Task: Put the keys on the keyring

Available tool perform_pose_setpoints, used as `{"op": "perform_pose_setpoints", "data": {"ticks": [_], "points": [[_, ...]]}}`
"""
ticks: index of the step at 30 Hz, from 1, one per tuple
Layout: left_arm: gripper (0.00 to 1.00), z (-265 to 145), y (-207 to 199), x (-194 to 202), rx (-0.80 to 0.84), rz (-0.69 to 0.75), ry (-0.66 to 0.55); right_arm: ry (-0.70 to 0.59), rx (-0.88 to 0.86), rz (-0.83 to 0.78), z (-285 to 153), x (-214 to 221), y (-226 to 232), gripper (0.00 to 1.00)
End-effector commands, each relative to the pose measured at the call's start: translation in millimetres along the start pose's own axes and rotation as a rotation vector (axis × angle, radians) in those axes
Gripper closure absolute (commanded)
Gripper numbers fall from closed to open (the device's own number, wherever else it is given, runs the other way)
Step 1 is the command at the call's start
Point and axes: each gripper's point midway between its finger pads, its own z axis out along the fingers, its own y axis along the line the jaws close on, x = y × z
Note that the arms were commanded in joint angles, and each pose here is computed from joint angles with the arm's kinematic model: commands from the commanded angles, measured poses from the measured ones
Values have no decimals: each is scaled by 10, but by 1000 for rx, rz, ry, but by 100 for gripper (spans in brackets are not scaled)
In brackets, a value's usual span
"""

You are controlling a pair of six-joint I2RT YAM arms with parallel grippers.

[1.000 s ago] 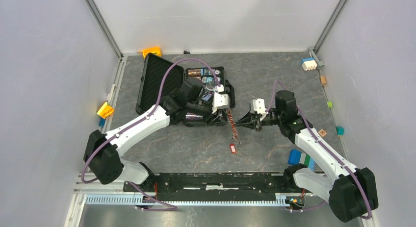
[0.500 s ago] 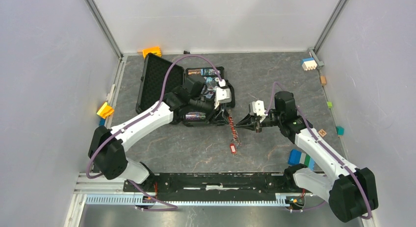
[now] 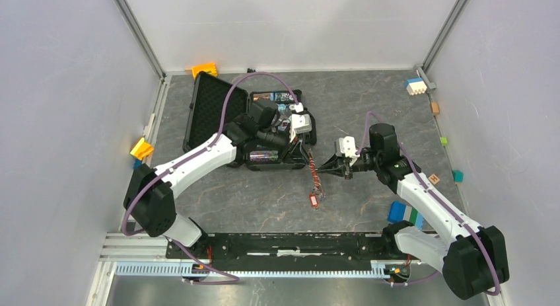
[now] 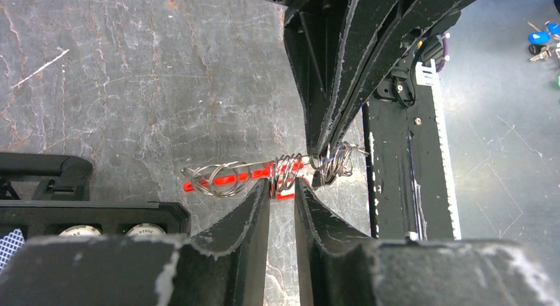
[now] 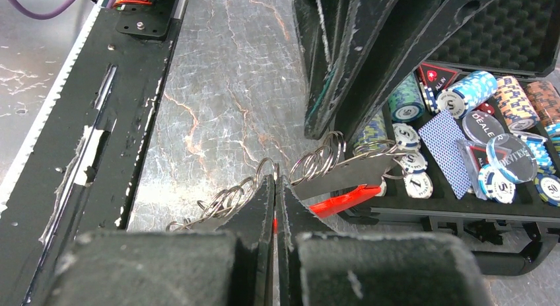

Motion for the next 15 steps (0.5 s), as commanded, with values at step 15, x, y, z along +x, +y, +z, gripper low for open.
{"op": "perform_pose_setpoints", "data": {"ticks": [15], "points": [[63,-46,70,-255,10,2,-63,-15,-3,-71,-3,-120,-33,100]]}}
